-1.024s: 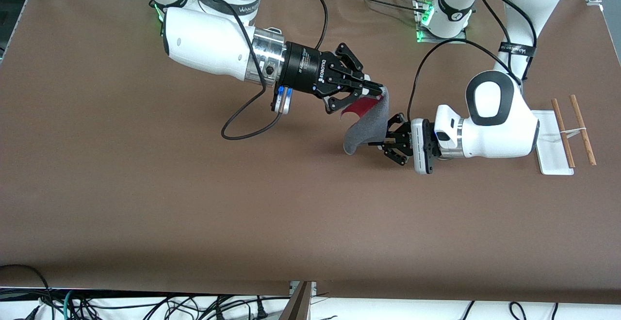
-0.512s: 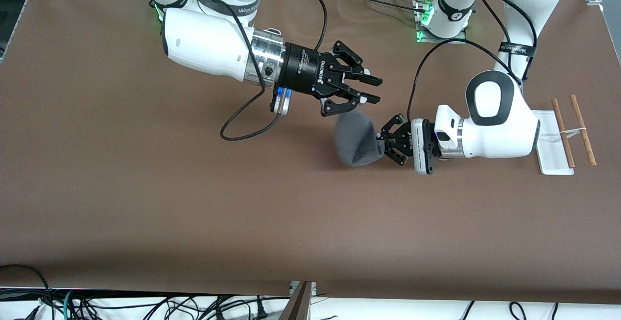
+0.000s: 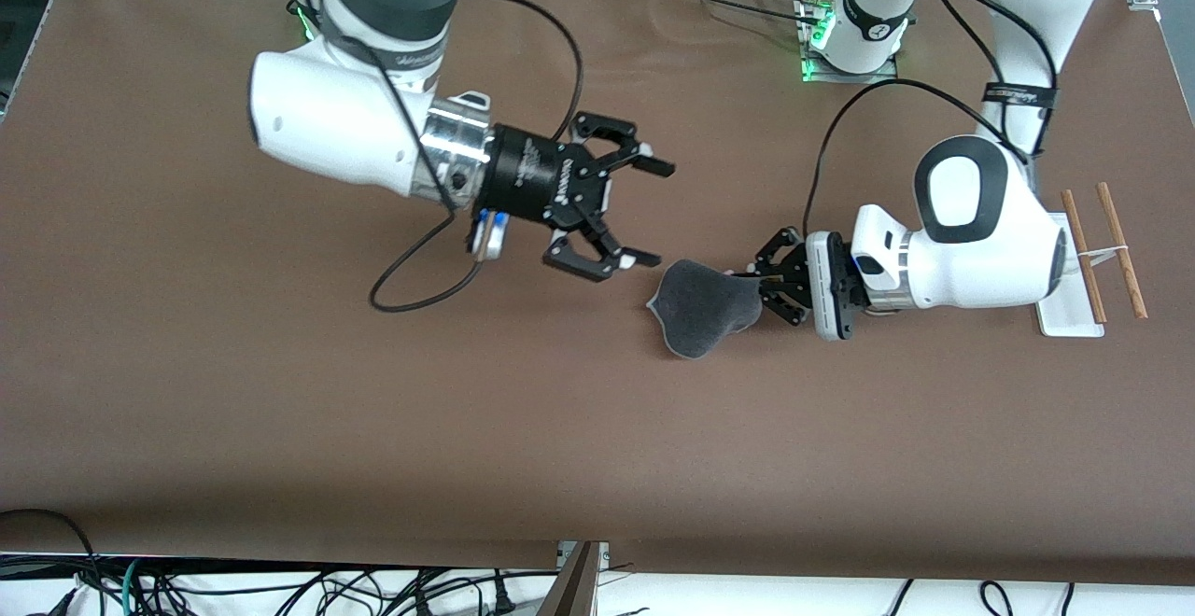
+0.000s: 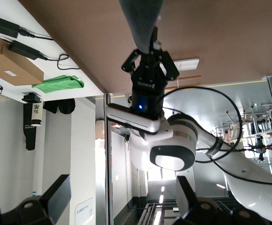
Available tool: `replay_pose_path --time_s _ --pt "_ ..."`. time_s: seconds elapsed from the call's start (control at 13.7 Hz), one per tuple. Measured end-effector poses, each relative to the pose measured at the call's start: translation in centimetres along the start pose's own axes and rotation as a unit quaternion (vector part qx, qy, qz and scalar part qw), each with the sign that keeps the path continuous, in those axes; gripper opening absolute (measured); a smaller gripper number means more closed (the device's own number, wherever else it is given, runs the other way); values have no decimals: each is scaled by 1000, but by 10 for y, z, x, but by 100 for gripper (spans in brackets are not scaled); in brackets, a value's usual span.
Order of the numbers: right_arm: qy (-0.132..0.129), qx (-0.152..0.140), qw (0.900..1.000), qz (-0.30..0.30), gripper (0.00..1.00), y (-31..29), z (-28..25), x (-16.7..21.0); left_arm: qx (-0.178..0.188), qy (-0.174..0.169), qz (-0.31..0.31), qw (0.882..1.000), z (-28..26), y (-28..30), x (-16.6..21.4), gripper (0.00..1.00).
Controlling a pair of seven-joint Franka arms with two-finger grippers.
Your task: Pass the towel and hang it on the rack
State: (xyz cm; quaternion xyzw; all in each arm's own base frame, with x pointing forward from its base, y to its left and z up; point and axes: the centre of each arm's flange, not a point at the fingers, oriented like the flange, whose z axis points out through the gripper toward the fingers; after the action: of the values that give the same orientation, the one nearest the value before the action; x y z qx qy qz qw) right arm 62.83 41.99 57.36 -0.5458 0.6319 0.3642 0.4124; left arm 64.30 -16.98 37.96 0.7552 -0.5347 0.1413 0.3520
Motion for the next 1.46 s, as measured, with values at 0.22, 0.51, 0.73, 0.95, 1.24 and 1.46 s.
replay_pose_path --time_s 0.22,0.51,0.73,0.95,1.24,1.46 --pt "61 -20 996 -69 99 -27 -29 28 10 -76 6 997 -52 -12 -33 4" --pt "120 -100 972 -175 99 -53 -75 79 13 -181 -33 983 -116 -27 -117 4" --pt "168 -170 930 -280 99 -53 -129 105 -4 -306 -48 951 -151 -22 -156 4" --pt "228 -248 855 -393 99 -37 -192 122 -20 -379 -76 922 -190 -17 -200 4" --pt "296 -342 728 -516 99 -5 -265 141 -46 -423 -72 902 -241 -19 -282 4" --pt "318 -391 644 -576 99 4 -319 151 -59 -441 -76 893 -263 -17 -323 4"
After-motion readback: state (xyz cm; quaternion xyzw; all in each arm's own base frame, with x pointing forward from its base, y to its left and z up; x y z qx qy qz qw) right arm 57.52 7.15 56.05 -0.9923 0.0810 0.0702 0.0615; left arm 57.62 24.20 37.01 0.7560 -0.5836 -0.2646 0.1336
